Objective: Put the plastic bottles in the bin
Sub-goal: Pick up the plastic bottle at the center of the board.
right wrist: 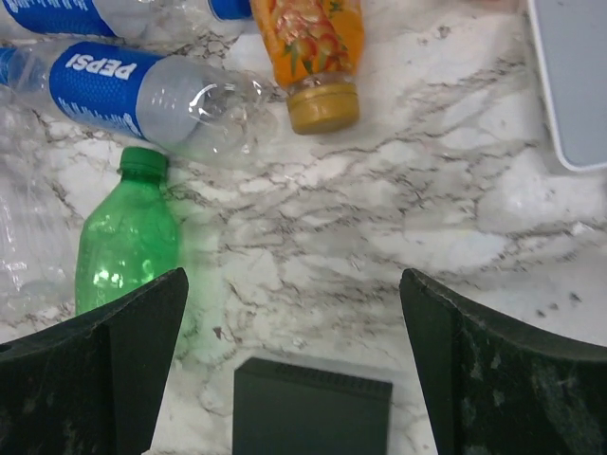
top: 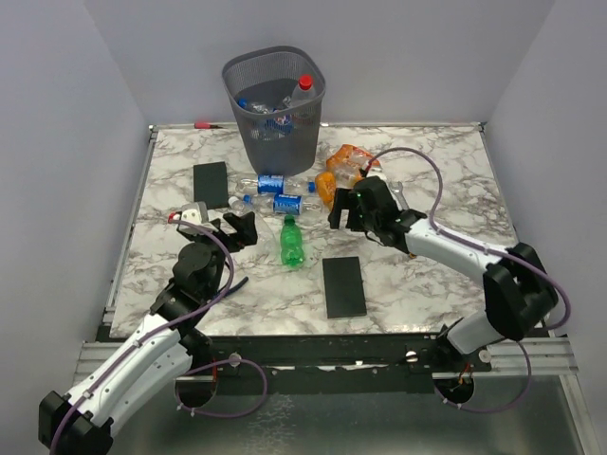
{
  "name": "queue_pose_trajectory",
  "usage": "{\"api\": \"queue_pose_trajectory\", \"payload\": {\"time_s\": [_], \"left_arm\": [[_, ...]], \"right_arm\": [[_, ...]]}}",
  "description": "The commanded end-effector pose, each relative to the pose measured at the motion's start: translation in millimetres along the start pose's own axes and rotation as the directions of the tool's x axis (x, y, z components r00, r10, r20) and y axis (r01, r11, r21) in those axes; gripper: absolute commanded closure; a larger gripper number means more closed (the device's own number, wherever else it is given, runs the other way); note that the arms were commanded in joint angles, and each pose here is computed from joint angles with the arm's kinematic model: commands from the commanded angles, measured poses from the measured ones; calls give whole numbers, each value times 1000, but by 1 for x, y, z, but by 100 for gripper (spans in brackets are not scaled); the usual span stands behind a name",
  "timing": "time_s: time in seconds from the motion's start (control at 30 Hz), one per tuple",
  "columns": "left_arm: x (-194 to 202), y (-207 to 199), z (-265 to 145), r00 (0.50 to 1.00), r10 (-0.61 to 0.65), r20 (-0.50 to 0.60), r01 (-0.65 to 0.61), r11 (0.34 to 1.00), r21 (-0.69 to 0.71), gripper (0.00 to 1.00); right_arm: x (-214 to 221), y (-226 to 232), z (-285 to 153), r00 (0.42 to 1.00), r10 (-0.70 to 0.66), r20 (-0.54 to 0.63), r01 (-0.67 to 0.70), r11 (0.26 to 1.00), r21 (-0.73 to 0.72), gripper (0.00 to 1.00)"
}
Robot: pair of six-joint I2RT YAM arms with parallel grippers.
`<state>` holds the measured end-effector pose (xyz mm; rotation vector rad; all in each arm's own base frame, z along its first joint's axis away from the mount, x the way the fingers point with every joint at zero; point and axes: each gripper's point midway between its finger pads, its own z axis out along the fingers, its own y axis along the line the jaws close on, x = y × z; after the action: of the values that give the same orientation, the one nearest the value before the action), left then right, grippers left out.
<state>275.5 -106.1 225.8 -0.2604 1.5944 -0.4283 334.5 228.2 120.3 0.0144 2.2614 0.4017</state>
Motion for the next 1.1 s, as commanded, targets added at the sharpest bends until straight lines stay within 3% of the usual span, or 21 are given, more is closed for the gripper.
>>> {"api": "queue_pose_trajectory", "payload": {"time_s": [0.0, 0.17, 0.47, 0.77, 1.07], "left_arm": [[-2, -9, -1, 997, -71, -8, 71, 997, 29, 1], [4, -8, 1, 997, -77, -23, 77, 997, 22, 1], [5, -5, -2, 998, -68, -13, 68, 998, 14, 1], [8, -4, 0, 998, -63, -19, 64, 998, 10, 1], [10, -4, 1, 998, -55, -23, 55, 998, 7, 1]], "right_arm": [[-31, 18, 36, 998, 34, 45, -31, 998, -56, 3], [-39, 8, 81, 999, 41, 13, -41, 999, 1, 8], [-28, 2, 118, 999, 8, -44, -7, 1000, 26, 19], [4, -9, 133, 993, -4, -120, 10, 999, 47, 40], [1, -8, 129, 993, -53, -106, 55, 998, 21, 59]]}}
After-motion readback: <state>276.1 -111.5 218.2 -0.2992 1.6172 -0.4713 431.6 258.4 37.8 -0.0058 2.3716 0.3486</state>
